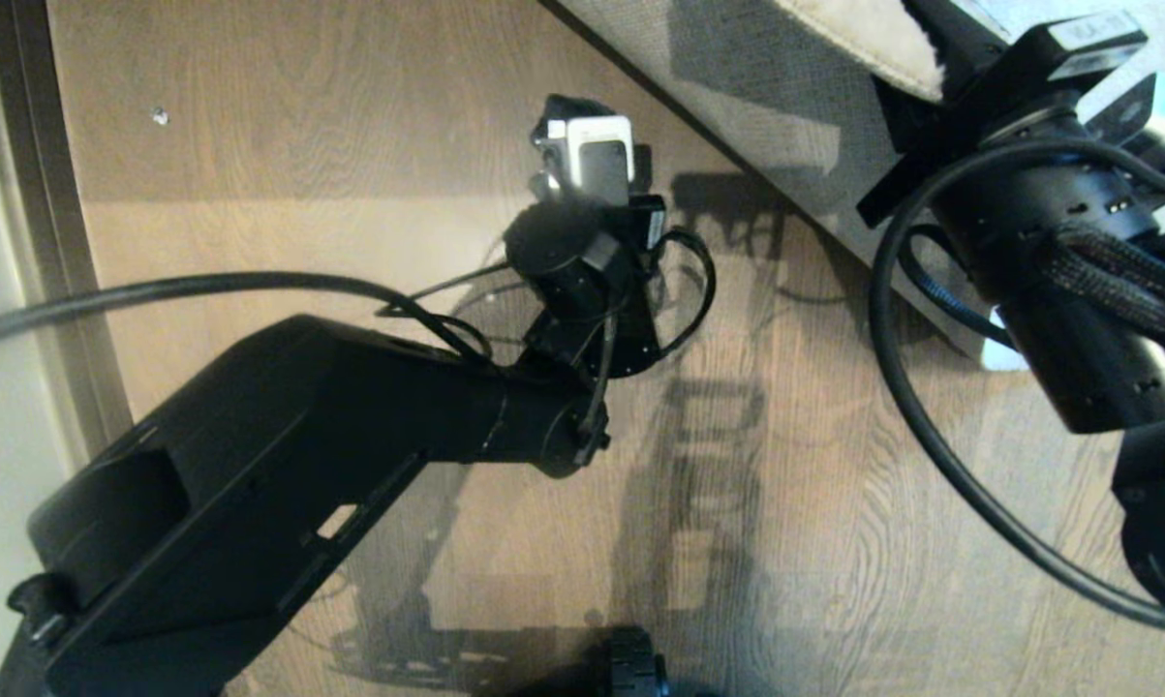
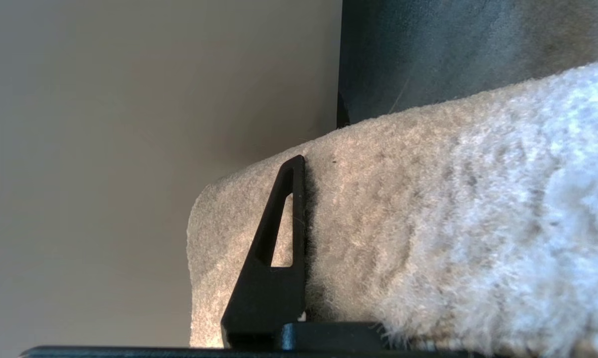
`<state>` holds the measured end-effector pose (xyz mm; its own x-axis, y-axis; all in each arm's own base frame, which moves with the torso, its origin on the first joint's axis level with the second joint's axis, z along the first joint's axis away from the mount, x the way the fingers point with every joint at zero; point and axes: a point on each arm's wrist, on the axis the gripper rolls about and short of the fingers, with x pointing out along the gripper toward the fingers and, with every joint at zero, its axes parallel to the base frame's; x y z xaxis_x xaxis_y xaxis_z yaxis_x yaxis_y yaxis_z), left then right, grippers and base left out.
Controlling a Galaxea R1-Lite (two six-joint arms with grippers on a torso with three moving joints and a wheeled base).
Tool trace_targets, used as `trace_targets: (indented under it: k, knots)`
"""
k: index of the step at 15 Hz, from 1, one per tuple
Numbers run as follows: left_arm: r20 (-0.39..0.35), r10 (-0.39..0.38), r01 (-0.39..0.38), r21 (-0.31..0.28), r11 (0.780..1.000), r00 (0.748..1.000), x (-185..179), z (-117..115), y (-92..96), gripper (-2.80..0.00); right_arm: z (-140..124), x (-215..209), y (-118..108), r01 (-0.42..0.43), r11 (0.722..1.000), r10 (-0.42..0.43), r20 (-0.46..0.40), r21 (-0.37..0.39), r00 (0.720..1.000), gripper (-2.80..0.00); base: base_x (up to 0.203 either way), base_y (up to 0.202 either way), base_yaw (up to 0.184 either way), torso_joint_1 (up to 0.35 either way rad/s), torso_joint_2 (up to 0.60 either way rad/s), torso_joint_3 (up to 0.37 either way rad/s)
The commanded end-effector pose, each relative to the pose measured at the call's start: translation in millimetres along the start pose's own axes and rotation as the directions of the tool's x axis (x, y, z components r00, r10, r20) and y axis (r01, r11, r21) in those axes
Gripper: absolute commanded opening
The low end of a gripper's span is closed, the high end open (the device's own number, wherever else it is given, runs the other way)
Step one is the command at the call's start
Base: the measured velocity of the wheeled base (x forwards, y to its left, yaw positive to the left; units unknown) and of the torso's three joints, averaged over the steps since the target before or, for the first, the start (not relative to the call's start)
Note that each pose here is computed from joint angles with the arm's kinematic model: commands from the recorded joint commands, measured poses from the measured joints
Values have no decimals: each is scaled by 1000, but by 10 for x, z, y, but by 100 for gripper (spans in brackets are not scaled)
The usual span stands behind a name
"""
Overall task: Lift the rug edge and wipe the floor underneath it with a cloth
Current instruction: Wipe the floor under the carpet with a rag
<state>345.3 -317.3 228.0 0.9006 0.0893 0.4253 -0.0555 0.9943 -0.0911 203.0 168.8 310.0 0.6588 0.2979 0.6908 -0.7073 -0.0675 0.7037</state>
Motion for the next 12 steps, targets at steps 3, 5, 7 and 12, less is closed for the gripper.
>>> trace_targets:
  k: [3,5,7,12]
  knots:
    - [-30,15,-15,-4,1000,999,-156,-55,-85,-280,13,0,32,-37,999,37,18,15,999,-280,0,0,0,0,0,0]
    - [-44,7,-7,-12,1000,999,-276,-69,-157,-280,13,-1,31,-36,999,36,18,15,999,-280,0,0,0,0,0,0]
    - [-52,-2,2,-7,1000,999,-321,-128,-192,-280,13,-1,31,-37,999,36,18,16,999,-280,0,0,0,0,0,0]
    - [-68,-3,4,16,1000,998,-317,-303,-208,-280,20,-11,13,-29,1000,29,18,10,999,-280,0,0,0,0,0,0]
